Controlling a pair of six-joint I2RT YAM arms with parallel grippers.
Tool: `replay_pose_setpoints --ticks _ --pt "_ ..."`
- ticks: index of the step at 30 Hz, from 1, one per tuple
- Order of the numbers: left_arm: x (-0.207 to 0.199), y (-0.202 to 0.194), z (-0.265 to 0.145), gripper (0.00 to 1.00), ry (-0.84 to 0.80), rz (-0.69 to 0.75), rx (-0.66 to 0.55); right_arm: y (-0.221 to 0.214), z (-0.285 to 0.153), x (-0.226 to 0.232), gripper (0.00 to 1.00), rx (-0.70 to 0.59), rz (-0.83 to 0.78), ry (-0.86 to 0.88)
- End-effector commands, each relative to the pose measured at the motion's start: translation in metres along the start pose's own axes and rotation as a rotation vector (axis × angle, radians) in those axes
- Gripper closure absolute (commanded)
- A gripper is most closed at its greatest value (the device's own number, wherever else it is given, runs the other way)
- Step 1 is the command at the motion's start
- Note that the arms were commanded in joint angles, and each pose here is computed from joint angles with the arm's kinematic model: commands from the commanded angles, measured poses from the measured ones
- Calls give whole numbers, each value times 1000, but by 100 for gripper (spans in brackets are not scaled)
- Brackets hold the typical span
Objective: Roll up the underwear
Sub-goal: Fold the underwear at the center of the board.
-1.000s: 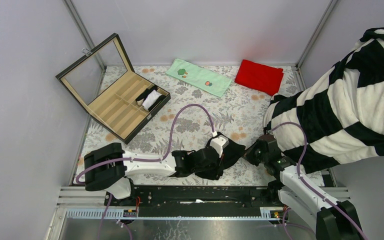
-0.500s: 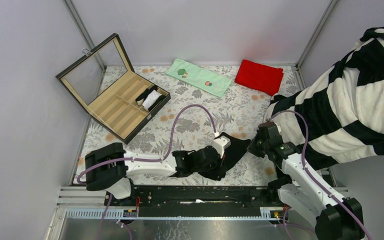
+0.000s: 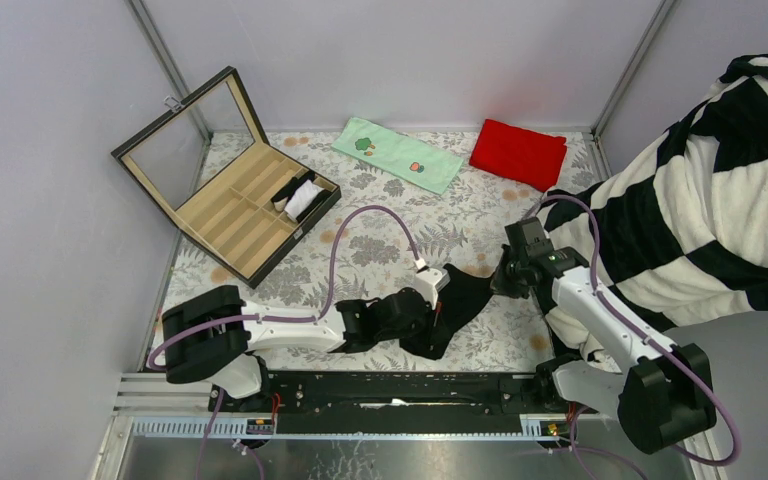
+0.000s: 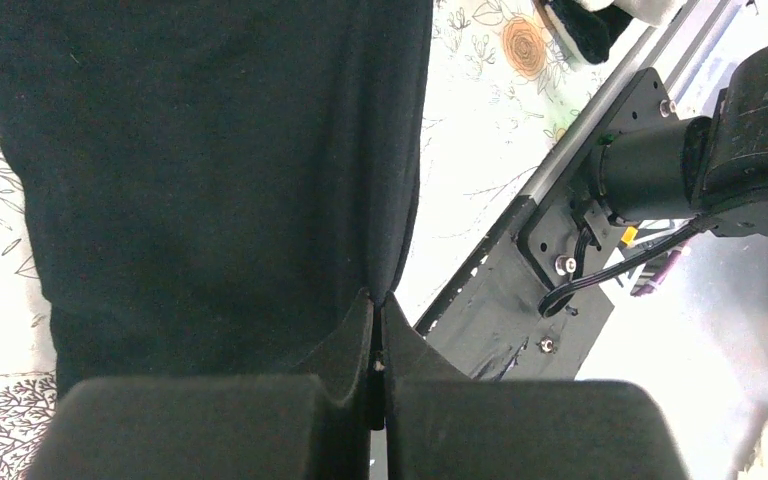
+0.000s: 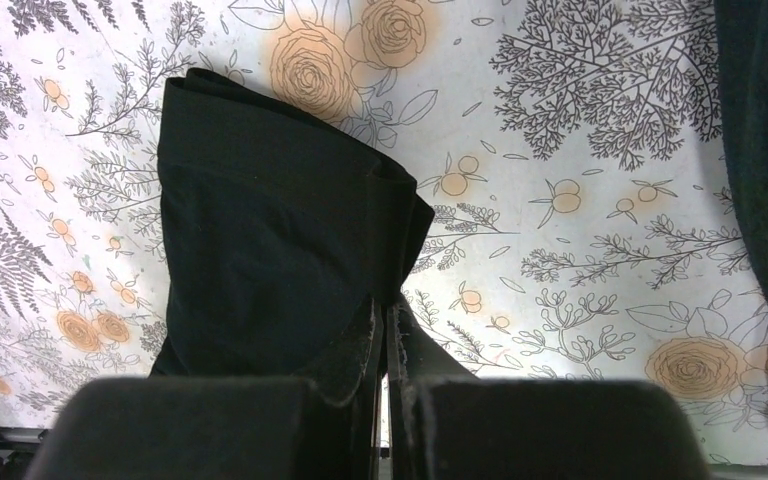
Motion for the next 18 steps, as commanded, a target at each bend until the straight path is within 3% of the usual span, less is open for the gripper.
replay_pose_setpoints --ticks 1,18 --pt "0 1 -5 100 -33 -28 -28 22 -8 14 100 -38 -49 7" --pt "15 -9 -21 100 -56 -114 -84 27 11 85 100 -6 -322 -127"
Point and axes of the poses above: each gripper's point midway between its finger pads, its own z axis out along the fingers, its own x axis along the line the jaws close on, y = z × x, the point moved 6 cm from there along -z, back along the fingers, and after that the axes turned 1 degree about -z, right-handed, at the moved point
